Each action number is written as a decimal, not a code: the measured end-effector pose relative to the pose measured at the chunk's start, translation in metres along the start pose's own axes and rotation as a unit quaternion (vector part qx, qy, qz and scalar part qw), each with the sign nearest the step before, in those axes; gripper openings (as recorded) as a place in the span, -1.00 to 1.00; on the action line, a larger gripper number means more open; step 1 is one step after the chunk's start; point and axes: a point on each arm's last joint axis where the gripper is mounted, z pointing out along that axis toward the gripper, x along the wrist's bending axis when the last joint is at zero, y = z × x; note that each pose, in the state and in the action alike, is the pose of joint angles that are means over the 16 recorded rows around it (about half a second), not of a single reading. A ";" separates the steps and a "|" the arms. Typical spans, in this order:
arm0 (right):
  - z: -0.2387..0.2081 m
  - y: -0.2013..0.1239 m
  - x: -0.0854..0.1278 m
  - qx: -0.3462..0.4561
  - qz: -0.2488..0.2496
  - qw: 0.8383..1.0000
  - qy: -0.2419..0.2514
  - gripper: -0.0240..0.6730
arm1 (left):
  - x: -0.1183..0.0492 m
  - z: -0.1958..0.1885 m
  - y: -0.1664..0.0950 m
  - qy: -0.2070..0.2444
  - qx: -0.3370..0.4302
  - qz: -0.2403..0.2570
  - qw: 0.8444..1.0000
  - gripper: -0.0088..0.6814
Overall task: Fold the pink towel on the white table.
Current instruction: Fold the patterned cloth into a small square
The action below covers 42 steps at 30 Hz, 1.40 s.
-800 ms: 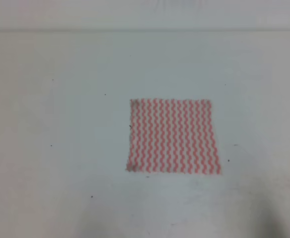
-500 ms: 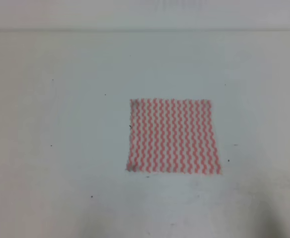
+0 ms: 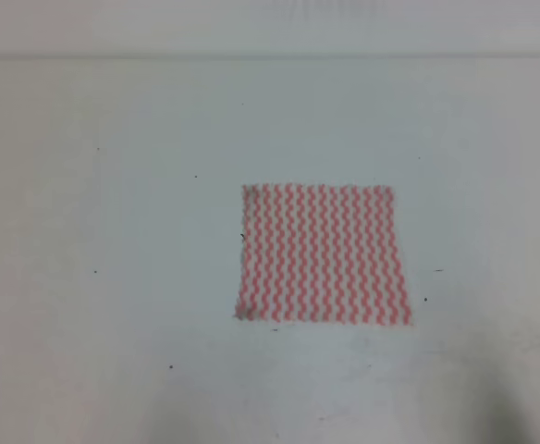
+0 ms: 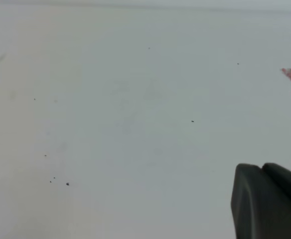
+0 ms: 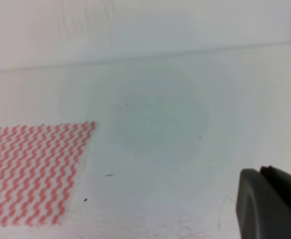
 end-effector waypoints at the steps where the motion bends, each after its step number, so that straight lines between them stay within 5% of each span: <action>1: 0.000 0.000 0.000 0.000 0.000 1.000 0.000 -0.98 | 0.000 0.000 0.000 0.000 0.000 0.000 1.000 -0.98; 28: 0.000 0.000 0.000 0.002 0.000 1.000 0.000 -0.98 | 0.000 0.000 0.007 -0.002 -0.042 -0.032 0.999 -0.98; 35: 0.000 0.003 0.002 -0.014 0.031 0.999 0.009 -0.98 | 0.001 -0.002 0.019 -0.012 -0.110 -0.156 0.982 -0.98; 42: -0.001 0.009 0.007 -0.023 0.185 0.982 0.041 -0.98 | 0.008 -0.006 0.031 -0.016 -0.184 -0.328 0.927 -0.98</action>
